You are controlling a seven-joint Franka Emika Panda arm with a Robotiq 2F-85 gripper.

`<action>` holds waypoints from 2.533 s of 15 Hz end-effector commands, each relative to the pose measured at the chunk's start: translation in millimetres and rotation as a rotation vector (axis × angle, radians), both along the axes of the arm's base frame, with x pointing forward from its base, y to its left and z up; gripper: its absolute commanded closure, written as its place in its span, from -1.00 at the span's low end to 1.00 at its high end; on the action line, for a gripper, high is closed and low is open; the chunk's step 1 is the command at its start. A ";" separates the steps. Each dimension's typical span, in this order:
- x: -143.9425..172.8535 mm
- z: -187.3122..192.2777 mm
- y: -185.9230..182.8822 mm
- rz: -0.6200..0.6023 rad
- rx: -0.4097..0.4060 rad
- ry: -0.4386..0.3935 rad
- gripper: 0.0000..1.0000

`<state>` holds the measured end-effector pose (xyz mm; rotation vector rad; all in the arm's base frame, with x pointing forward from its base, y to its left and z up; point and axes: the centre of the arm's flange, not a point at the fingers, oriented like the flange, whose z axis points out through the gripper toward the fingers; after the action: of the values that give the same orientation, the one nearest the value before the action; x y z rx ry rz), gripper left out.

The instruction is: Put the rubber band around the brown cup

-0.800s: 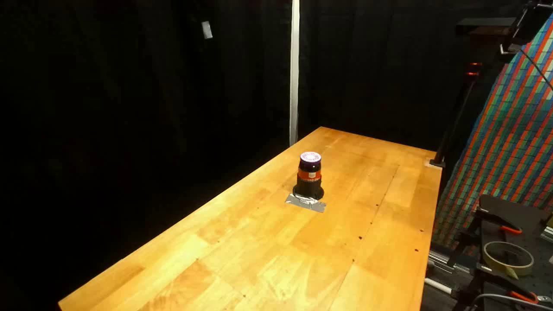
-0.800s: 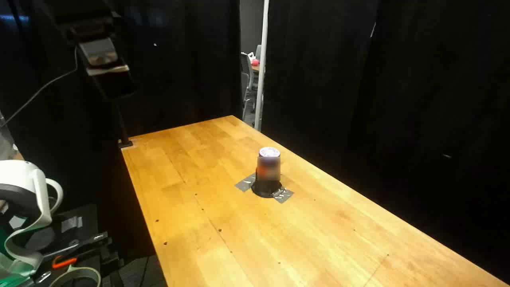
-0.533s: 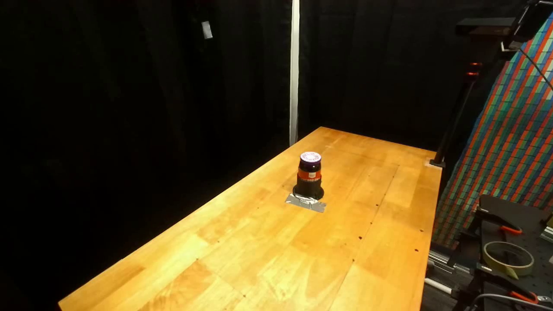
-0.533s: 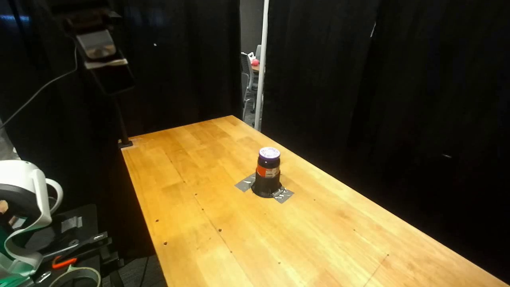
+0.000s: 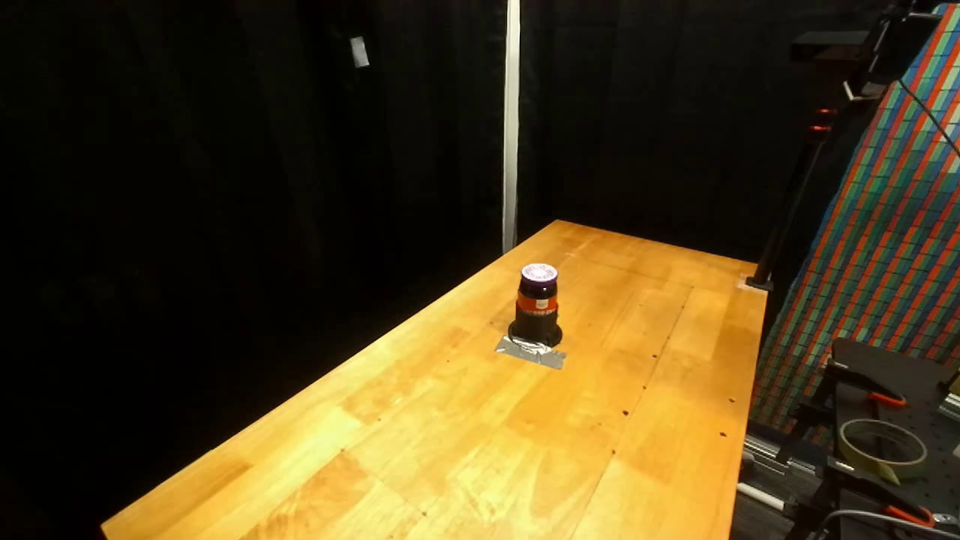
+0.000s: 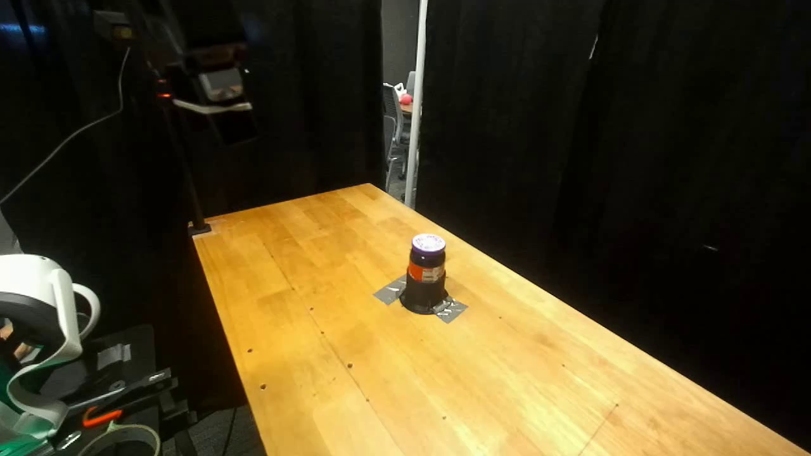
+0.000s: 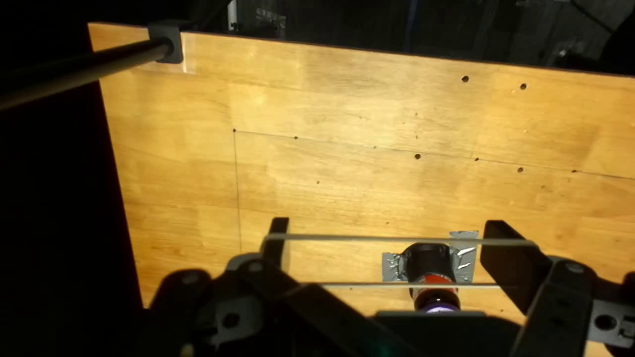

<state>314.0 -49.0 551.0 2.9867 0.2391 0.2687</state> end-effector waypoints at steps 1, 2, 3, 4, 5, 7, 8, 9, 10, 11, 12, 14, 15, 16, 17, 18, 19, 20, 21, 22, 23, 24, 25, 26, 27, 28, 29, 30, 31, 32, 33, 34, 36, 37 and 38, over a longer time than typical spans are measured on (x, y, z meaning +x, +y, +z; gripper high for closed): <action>84.1 0.6 38.7 0.082 0.028 0.123 -1.00; 99.6 -8.2 50.8 0.107 0.058 0.170 -1.00; 115.1 -15.6 61.3 0.114 0.069 0.202 -1.00; 129.6 -26.3 71.9 0.125 0.090 0.243 -1.00; 144.1 -36.8 81.3 0.115 0.091 0.257 -1.00; 174.4 -58.3 98.1 0.108 0.091 0.275 -1.00; 190.7 -67.9 105.7 0.099 0.089 0.279 -1.00; 206.5 -79.0 114.6 0.085 0.072 0.271 -1.00; 223.7 -89.1 123.8 0.070 0.065 0.256 -1.00; 241.6 -98.7 133.9 0.056 0.066 0.247 -1.00; 257.1 -109.3 142.5 0.041 0.064 0.223 -1.00; 280.8 -127.6 156.2 0.016 0.065 0.182 -1.00; 290.8 -136.0 161.8 0.000 0.075 0.159 -1.00; 301.5 -145.9 164.9 -0.009 0.074 0.131 -1.00; 308.9 -152.6 168.4 -0.020 0.068 0.106 -1.00; 317.8 -161.5 168.8 -0.023 0.058 0.083 -1.00; 325.0 -169.9 169.8 -0.028 0.064 0.072 -1.00; 331.2 -177.3 170.0 -0.031 0.062 0.060 -1.00; 335.9 -184.9 171.1 -0.034 0.070 0.053 -1.00; 341.6 -193.0 170.6 -0.036 0.083 0.043 -1.00; 345.9 -200.4 171.2 -0.038 0.094 0.040 -1.00; 349.9 -209.0 172.2 -0.032 0.105 0.038 -1.00; 352.6 -215.5 173.2 -0.027 0.109 0.032 -1.00; 356.2 -223.1 173.6 -0.023 0.112 0.012 -1.00; 359.5 -229.0 173.6 -0.021 0.117 -0.011 -1.00; 362.2 -235.0 172.7 -0.015 0.123 -0.031 -1.00; 365.0 -240.3 171.8 -0.017 0.124 -0.040 -1.00; 367.7 -245.4 170.1 -0.015 0.126 -0.049 -1.00; 369.8 -251.5 167.6 -0.019 0.123 -0.053 -1.00; 371.5 -256.1 165.4 -0.021 0.121 -0.057 -1.00; 372.9 -261.0 162.6 -0.025 0.120 -0.060 -1.00; 373.5 -265.0 160.4 -0.030 0.123 -0.052 -1.00; 373.5 -272.9 157.2 -0.035 0.119 -0.041 -1.00; 373.4 -276.2 155.7 -0.036 0.117 -0.035 -1.00; 371.9 -279.6 154.4 -0.036 0.118 -0.035 -1.00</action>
<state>676.3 106.3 274.7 3.0954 0.1723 0.3129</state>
